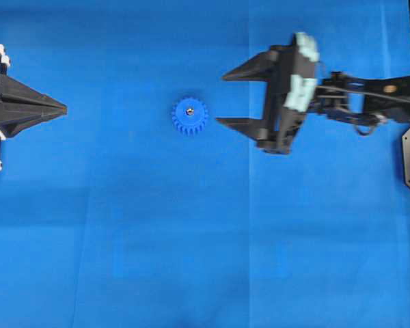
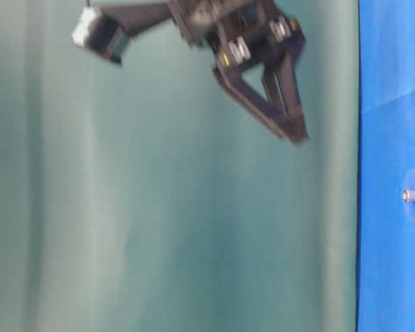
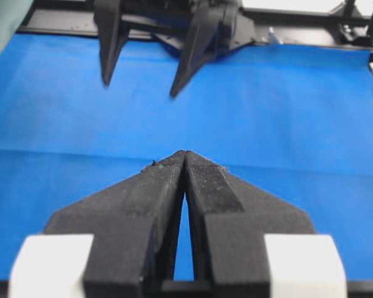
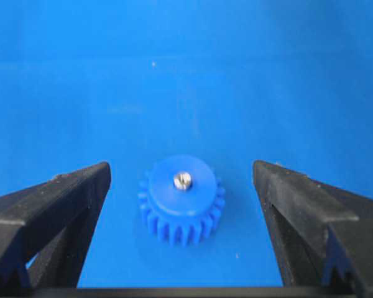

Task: Insert the shaft placed at a random location into the center hole of the small gear at another random location.

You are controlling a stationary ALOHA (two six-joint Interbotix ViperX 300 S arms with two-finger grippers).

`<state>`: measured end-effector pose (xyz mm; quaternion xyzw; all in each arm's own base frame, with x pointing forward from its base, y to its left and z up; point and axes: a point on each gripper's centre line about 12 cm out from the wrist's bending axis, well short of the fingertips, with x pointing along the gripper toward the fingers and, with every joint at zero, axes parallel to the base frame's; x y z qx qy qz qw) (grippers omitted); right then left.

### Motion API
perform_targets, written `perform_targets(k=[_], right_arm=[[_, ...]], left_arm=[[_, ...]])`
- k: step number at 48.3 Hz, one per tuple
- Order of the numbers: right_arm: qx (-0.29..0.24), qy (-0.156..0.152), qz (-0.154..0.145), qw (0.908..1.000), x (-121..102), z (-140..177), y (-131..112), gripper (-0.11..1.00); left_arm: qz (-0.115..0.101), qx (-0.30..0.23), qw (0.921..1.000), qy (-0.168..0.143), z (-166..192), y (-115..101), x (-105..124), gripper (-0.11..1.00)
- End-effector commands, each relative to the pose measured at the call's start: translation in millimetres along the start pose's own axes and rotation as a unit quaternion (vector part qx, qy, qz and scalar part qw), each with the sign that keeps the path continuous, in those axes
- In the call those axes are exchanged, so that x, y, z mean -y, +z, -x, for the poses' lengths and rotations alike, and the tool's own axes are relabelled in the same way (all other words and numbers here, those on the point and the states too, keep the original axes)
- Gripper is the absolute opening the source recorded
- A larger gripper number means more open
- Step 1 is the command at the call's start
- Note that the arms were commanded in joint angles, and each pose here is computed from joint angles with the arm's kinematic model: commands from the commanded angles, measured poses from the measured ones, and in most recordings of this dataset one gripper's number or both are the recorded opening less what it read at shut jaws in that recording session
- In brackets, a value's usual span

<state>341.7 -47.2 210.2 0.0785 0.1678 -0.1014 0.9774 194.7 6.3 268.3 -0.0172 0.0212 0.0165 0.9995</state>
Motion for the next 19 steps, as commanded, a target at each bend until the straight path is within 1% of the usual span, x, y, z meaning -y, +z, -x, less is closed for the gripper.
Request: perform_targets(k=[1,11,19], right_arm=[[0.026,0.004,-0.003,0.9996,-1,17,11,0.86],[0.046,0.008,-0.007,0.9989,1,49,10,0.86],[0.062,0.010,-0.011,0.9980,2,68,11,0.86]], left_arm=[[-0.001,0.005,1.0000,0.000,-1,4,0,0.00],[-0.001,0.005,1.0000,0.000,-1,4,0,0.00],[-0.001,0.006,1.0000,0.000,-1,5,0,0.00]])
